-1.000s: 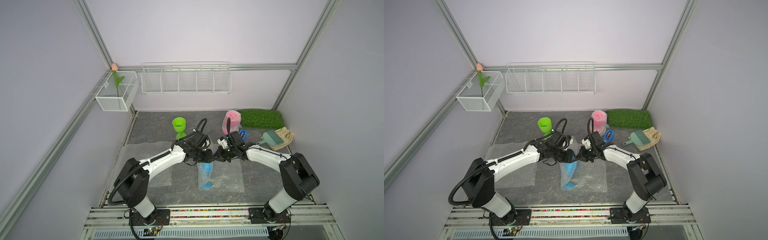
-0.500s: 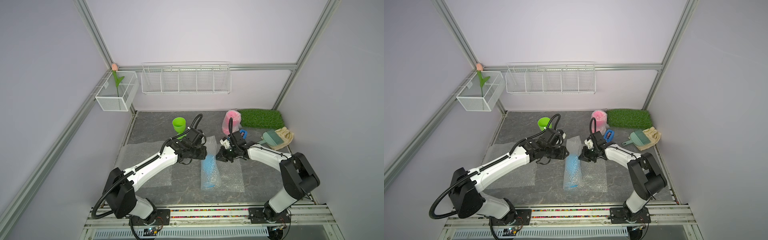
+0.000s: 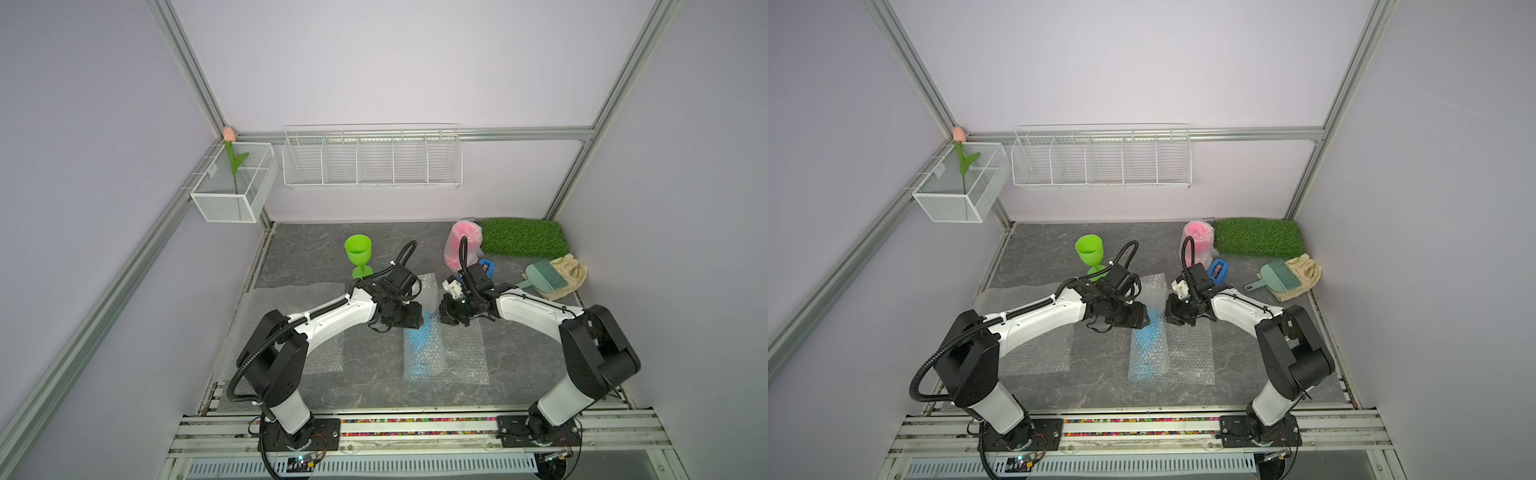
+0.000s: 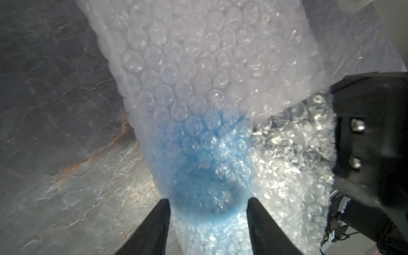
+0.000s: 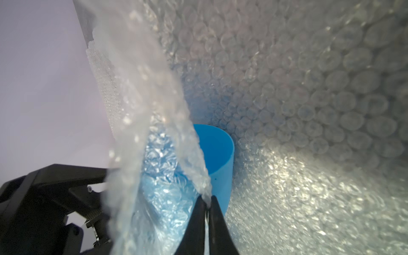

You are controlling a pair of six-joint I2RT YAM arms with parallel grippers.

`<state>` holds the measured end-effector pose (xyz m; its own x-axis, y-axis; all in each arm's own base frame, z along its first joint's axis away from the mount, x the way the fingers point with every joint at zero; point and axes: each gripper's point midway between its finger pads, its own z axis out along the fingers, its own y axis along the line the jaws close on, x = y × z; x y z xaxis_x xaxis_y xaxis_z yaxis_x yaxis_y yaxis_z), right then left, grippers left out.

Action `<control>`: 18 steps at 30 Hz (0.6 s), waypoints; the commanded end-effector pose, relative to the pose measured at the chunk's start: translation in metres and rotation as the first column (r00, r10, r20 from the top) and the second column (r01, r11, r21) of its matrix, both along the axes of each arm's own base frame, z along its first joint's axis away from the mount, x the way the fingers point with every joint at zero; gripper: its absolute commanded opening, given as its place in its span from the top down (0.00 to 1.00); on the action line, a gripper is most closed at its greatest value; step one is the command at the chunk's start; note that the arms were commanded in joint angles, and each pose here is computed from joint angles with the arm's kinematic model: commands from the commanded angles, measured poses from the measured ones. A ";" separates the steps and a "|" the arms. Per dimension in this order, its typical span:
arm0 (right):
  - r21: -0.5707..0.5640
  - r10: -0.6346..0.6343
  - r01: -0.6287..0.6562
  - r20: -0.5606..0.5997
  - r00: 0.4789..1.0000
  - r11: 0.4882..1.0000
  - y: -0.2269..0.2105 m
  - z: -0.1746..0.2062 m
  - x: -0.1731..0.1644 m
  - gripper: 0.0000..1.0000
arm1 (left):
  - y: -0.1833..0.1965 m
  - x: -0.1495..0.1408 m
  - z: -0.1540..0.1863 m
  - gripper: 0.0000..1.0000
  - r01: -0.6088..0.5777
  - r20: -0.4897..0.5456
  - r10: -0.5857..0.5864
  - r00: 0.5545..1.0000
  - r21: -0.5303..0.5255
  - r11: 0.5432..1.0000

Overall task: Wrap wine glasses in bubble wrap
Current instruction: Wrap the wine glass in bubble wrap.

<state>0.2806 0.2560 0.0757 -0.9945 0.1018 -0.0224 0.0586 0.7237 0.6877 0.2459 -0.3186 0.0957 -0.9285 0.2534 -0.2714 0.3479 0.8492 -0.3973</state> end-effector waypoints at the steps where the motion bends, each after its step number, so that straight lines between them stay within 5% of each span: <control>1: -0.048 -0.015 0.015 0.000 1.000 0.999 -0.016 0.001 -0.006 0.82 | 0.001 -0.004 -0.010 0.41 0.009 -0.029 -0.009 1.000 0.024 1.000; 8: -0.135 -0.079 0.083 0.036 0.996 0.987 -0.053 0.008 -0.010 0.60 | 0.000 -0.005 -0.014 0.40 0.009 -0.041 -0.007 0.999 0.028 1.000; 18: 0.128 -0.044 0.029 0.117 0.992 0.991 -0.026 0.040 -0.017 0.50 | 0.000 -0.005 -0.015 0.40 0.006 -0.043 -0.005 0.999 0.024 1.000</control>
<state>0.2623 0.2164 0.0982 -0.9814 0.1689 -0.0909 0.0553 0.7030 0.7091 0.2441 -0.3215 0.0893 -0.9322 0.2605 -0.2511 0.3460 0.8451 -0.4075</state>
